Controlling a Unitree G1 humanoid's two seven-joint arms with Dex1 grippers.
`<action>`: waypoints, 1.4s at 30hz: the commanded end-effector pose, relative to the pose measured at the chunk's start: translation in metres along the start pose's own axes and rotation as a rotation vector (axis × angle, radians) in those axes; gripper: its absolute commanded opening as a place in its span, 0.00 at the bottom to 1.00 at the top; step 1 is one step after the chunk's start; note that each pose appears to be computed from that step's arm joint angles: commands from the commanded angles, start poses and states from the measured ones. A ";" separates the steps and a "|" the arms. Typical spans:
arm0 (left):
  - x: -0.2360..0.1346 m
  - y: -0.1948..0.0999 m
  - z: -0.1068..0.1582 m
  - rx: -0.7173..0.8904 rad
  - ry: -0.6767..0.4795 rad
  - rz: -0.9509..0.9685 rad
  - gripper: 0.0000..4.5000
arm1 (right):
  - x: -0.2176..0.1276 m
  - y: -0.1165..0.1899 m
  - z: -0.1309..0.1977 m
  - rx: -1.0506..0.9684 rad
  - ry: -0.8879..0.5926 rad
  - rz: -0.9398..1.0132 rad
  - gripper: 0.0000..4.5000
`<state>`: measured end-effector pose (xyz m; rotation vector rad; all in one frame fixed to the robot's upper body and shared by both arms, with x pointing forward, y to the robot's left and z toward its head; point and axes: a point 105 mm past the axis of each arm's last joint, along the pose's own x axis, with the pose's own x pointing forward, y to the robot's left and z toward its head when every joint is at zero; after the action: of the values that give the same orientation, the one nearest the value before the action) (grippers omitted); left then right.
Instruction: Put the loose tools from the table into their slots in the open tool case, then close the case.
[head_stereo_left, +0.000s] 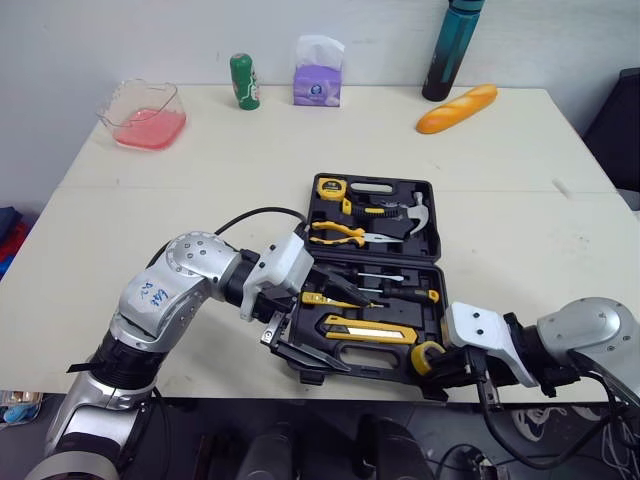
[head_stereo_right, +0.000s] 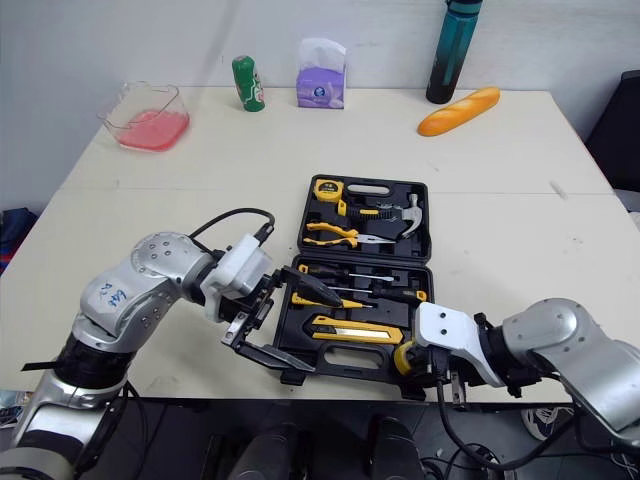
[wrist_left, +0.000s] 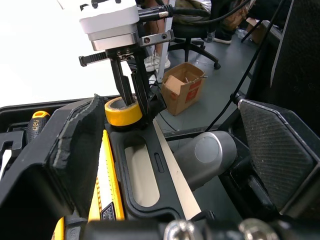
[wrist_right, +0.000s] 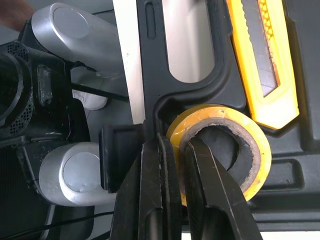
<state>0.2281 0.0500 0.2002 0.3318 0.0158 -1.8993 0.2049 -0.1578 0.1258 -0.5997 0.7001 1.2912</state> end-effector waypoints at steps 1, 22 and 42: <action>0.003 -0.002 0.005 0.029 -0.006 -0.019 1.00 | 0.001 0.012 0.007 -0.017 -0.020 0.043 0.30; 0.002 -0.001 0.005 0.029 0.000 -0.023 1.00 | 0.004 -0.002 -0.007 0.013 -0.475 -0.155 0.02; -0.009 0.007 0.009 0.040 0.042 -0.004 1.00 | 0.036 -0.002 -0.073 0.185 -0.508 -0.265 0.02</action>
<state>0.2348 0.0541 0.2041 0.3654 0.0410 -1.8980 0.2085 -0.1741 0.0841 -0.2207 0.1501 1.1185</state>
